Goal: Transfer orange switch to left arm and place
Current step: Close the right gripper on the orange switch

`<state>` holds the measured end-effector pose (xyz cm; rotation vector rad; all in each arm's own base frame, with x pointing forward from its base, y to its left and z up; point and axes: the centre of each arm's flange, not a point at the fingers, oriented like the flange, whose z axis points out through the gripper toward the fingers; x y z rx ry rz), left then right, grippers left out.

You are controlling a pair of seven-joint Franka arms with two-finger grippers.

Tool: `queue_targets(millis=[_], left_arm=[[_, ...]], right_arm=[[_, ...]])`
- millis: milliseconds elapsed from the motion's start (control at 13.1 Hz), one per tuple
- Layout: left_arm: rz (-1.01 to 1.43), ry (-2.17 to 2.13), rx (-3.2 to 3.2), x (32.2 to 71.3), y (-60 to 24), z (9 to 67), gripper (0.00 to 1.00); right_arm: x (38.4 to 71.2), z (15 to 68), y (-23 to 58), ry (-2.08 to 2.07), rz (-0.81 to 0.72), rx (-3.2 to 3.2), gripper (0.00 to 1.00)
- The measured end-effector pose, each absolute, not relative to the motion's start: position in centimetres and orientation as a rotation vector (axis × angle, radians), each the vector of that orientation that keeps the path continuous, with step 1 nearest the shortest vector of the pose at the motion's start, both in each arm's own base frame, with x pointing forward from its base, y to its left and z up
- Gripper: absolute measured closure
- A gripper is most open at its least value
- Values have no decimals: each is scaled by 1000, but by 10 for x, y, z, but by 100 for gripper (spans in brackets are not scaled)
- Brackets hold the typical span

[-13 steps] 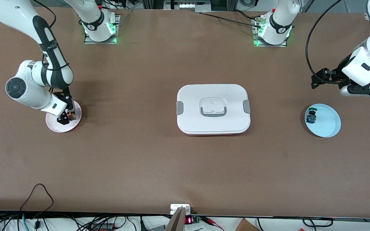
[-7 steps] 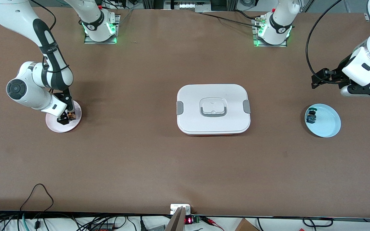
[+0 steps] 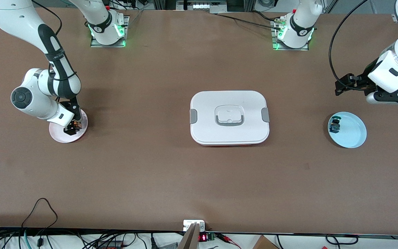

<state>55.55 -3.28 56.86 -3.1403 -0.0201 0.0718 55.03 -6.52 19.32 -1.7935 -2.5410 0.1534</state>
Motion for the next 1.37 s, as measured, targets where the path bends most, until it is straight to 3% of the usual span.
queue_targets(millis=[381, 534, 686, 839, 1373], left_arm=[[72, -20, -3140, 556, -33, 569, 0], [72, -20, -3140, 555, -33, 569, 0], [72, -20, -3140, 555, -33, 569, 0], [74, -20, -3140, 555, -33, 568, 0], [83, -23, -3140, 555, -32, 568, 0]], right_arm=[[550, 192, -64, -2530, 146, -1801, 2], [549, 189, -64, -2521, 147, -1803, 7], [549, 187, -64, -2519, 148, -1803, 22], [549, 188, -64, -2520, 145, -1805, 26], [553, 194, -58, -2504, 109, -1821, 26]])
